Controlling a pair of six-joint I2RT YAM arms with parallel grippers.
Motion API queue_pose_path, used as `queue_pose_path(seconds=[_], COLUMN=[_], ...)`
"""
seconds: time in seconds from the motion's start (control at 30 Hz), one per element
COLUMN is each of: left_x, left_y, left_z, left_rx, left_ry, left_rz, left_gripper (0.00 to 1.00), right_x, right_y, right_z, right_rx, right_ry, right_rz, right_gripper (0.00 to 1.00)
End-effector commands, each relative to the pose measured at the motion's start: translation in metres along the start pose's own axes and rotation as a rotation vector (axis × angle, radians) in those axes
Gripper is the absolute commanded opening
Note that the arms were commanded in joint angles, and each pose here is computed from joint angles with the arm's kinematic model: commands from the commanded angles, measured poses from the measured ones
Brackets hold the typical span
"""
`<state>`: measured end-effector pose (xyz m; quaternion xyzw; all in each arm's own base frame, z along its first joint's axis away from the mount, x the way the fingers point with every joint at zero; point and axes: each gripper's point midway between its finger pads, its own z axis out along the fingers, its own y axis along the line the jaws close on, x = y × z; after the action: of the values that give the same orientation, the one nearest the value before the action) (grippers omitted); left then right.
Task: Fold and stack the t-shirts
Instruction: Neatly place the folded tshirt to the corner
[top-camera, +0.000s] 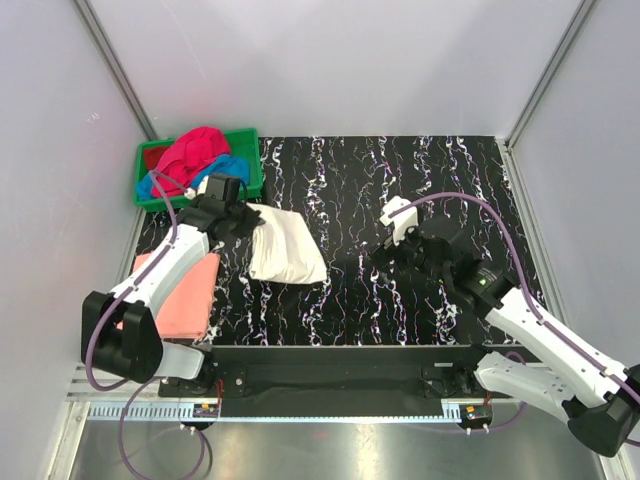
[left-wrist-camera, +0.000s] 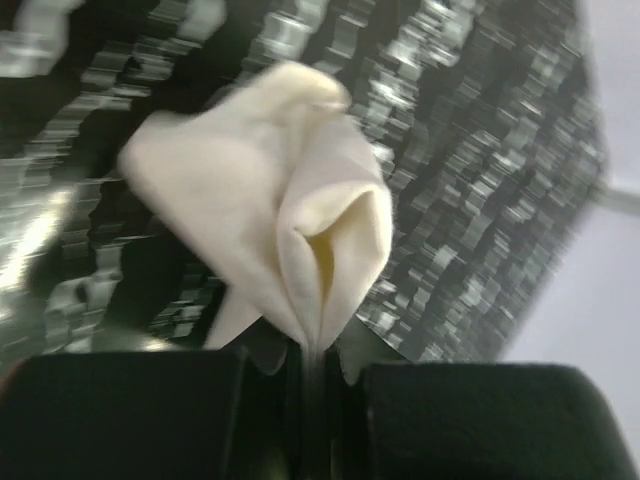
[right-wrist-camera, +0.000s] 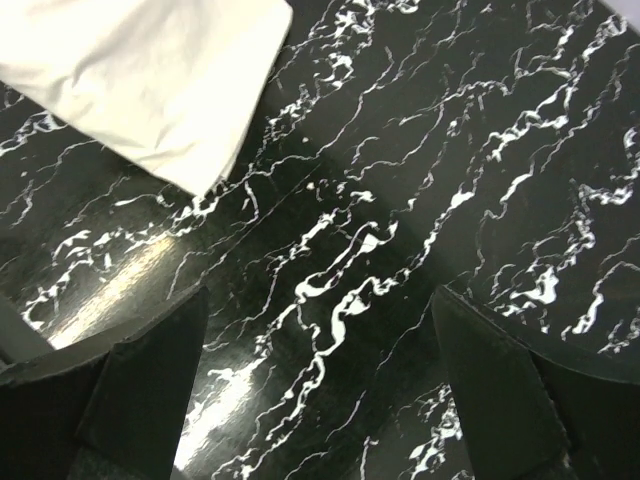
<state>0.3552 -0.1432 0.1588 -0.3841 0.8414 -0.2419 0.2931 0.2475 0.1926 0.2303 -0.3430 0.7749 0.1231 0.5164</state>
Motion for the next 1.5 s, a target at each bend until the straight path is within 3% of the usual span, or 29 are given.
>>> queue_pose_path(seconds=[0.0,0.17,0.37,0.5,0.97,1.47], left_x=[-0.045,-0.076,-0.102,-0.126,-0.186,-0.187], left_y=[0.004,0.019,0.058,0.064,0.069,0.104], left_z=[-0.039,-0.072,-0.084,-0.088,-0.108,-0.13], left_rx=[-0.102,-0.187,-0.29,-0.294,-0.36,-0.437], left_ry=[-0.193,-0.354,-0.416,-0.463,-0.507,-0.469], left_rz=[0.03,0.026,0.016,0.098,0.14,0.12], left_gripper=[0.0,0.0,0.0,0.0,0.0,0.0], right_x=[-0.002,-0.003,-0.003,-0.001,0.005,0.01], right_y=[0.009,0.015,0.02,0.024,0.031,0.036], right_z=[-0.009,-0.012,-0.013,-0.014,-0.012,-0.01], right_rx=[-0.039,-0.075,-0.112,-0.133,-0.166,-0.187], right_ry=[-0.011,-0.017,-0.021,-0.021,-0.022,-0.015], right_rz=[0.07,0.066,0.048,0.043,0.042,0.048], right_gripper=[1.0,1.0,0.99,1.0,1.0,1.0])
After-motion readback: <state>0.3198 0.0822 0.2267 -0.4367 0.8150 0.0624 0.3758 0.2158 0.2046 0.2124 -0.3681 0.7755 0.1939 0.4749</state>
